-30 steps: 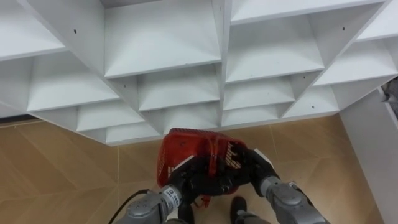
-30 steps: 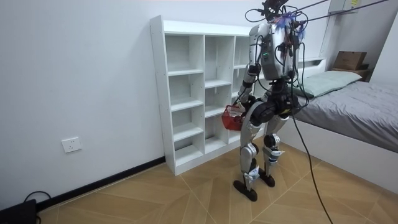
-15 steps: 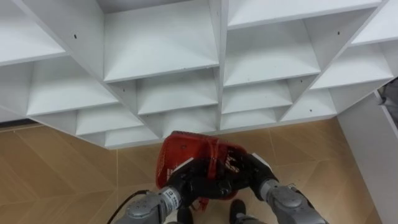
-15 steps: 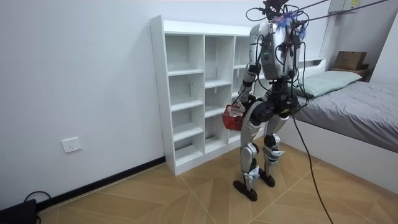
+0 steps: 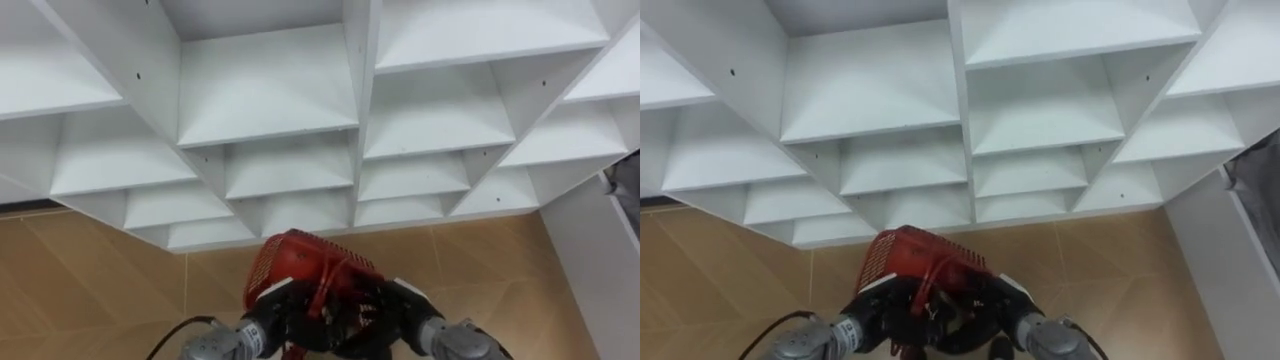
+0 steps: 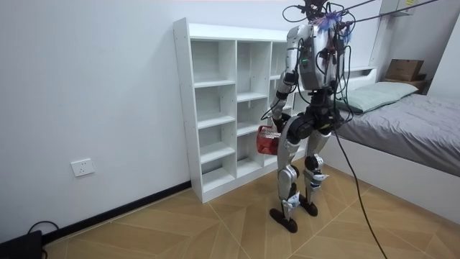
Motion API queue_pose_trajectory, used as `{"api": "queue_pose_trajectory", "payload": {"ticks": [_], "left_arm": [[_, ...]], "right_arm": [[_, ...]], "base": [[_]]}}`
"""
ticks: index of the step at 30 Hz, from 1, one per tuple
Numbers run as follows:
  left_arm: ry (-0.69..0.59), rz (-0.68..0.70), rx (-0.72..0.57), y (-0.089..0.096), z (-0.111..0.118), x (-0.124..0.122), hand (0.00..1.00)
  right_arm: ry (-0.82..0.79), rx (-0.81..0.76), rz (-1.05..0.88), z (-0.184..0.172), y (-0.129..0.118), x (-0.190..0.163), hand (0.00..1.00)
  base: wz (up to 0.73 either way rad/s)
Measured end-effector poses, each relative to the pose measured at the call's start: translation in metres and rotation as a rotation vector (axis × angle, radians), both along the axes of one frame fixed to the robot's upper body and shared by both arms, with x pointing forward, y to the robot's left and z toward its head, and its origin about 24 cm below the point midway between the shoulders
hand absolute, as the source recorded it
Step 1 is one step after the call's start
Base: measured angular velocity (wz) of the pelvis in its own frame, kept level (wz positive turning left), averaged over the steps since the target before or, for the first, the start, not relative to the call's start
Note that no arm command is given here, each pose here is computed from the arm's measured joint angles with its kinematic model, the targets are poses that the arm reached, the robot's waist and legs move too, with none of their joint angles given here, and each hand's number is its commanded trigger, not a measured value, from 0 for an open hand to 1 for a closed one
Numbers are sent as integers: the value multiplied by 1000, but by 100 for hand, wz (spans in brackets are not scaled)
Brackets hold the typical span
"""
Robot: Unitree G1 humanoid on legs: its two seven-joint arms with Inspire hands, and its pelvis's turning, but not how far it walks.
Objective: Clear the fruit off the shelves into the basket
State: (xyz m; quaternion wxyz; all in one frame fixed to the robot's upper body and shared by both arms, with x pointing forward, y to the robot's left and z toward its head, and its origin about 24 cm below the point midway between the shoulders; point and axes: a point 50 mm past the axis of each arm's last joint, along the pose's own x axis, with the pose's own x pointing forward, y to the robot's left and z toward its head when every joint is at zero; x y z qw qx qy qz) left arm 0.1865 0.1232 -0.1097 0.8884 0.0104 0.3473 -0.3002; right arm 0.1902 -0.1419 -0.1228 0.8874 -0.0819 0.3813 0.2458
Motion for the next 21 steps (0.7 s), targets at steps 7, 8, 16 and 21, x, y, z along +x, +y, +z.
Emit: {"api": "queue_pose_trajectory", "payload": {"ticks": [7,8,16,21], "left_arm": [[59,48,71,21,-14,-17,100],[61,60,71,23,-14,-18,100],[134,154,125,46,-27,-48,100],[154,165,156,49,-30,-58,100]], "right_arm": [[18,26,36,-2,-3,-14,0],[10,29,39,-1,-3,-14,0],[-19,21,-47,1,-18,-26,0],[-1,9,-67,-3,-22,-35,0]], "base": [[1],[0],[1],[0]]}}
